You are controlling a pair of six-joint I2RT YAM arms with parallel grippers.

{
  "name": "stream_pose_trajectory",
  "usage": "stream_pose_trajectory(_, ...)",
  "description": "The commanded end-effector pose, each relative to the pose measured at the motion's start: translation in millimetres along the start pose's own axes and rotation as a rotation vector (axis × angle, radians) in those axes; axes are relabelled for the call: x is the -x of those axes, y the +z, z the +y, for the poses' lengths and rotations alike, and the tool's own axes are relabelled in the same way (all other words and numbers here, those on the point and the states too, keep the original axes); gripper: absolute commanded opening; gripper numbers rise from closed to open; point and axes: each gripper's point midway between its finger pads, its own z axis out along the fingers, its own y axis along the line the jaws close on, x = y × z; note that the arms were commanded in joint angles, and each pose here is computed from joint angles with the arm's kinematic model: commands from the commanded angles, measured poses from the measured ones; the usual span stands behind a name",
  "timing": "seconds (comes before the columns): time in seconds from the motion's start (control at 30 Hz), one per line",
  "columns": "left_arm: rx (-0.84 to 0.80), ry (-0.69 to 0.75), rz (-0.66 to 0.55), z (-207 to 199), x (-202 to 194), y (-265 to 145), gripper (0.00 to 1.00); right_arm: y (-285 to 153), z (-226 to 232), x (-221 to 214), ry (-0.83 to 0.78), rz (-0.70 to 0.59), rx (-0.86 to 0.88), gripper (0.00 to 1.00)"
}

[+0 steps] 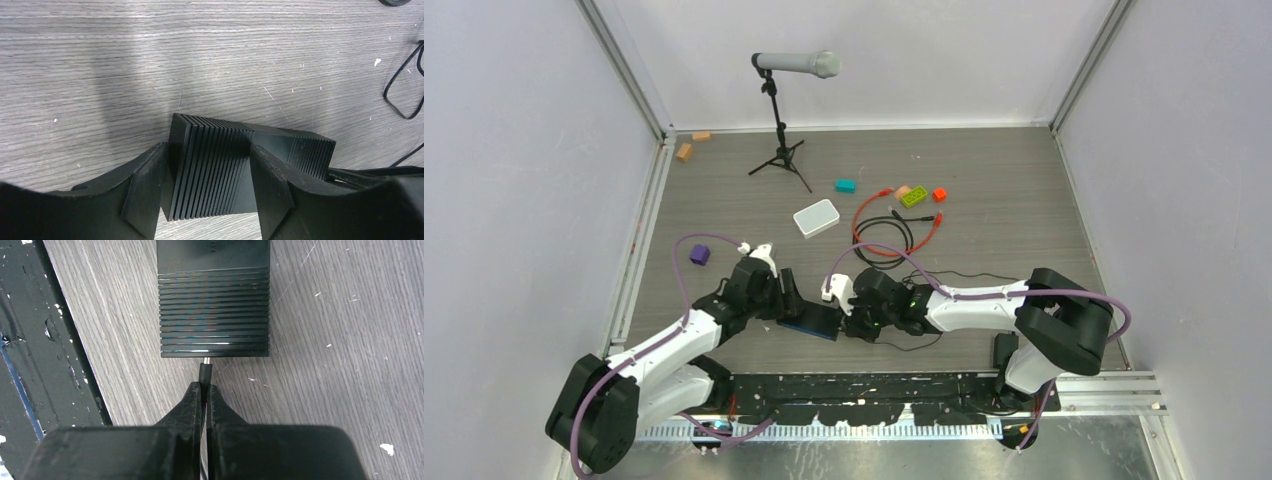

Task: Insert the plug into the switch port
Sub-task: Insert the power into the switch port.

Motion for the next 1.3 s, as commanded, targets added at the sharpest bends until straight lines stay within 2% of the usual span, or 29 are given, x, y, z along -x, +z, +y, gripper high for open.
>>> stream_pose_trajectory(0.0,-0.043,0.013,-0.011,-11.9,8.2,-1.8,0.61,-3.1,4.2,44.3,-0.021,-0.123,0.026,0.01)
stream_pose_trajectory(0.27,-0.055,0.023,-0.002,-14.1,7.5,-0.2,0.59,-1.0,3.7,44.1,-0.025,-0.12,0.025,0.0)
stream_pose_trajectory(0.37,-0.086,0.034,0.021,-19.7,4.6,0.7,0.54,0.9,1.5,42.9,-0.037,-0.113,0.019,0.0)
stream_pose_trajectory(0.6,-0.14,0.054,0.082,-29.1,-4.2,3.2,0.52,2.5,-5.8,51.3,-0.059,-0.112,0.001,0.0)
stream_pose_trajectory(1.27,-0.204,0.108,0.148,-46.1,-27.1,1.3,0.54,4.6,-30.5,88.4,-0.047,-0.189,-0.122,0.0)
